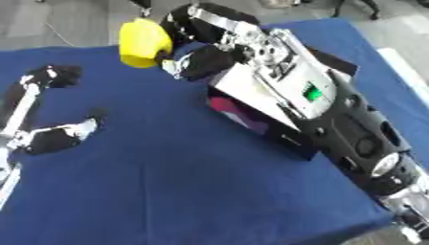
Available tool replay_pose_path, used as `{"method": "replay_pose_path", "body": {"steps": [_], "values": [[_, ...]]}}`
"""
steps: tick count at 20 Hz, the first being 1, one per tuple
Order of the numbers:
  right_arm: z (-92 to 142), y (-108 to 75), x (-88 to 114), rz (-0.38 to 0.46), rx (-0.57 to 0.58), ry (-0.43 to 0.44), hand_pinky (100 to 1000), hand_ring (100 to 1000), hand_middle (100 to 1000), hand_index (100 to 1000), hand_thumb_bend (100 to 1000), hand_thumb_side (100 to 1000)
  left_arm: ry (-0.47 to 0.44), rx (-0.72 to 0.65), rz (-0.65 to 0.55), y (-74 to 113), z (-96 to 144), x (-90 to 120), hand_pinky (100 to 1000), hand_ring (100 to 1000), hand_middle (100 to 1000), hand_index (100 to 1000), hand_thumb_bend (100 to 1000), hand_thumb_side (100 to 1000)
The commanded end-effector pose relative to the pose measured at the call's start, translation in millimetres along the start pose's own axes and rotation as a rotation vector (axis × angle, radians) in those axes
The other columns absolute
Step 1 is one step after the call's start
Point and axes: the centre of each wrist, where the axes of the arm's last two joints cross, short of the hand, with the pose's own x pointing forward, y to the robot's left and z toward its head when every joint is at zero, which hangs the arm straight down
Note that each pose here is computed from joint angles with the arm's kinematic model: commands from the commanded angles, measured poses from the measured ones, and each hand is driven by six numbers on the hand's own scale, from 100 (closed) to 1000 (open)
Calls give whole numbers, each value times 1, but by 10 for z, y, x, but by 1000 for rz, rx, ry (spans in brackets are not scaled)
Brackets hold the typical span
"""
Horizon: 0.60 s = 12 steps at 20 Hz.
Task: Pick up the objects with one hand, pass them to the other hand, and then place them into the box on the other side of the table.
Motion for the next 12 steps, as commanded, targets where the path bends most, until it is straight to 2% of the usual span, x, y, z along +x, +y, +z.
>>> {"method": "replay_pose_path", "body": {"steps": [1,12], "values": [[109,-206,5,32,-90,10,853,650,536,556,100,100,-4,31,-19,131,-1,-5,799,731,707,833,379,337],[477,-528,-439,70,-284,185,852,652,545,564,100,100,29,55,-14,197,60,-52,793,723,696,813,291,348]]}}
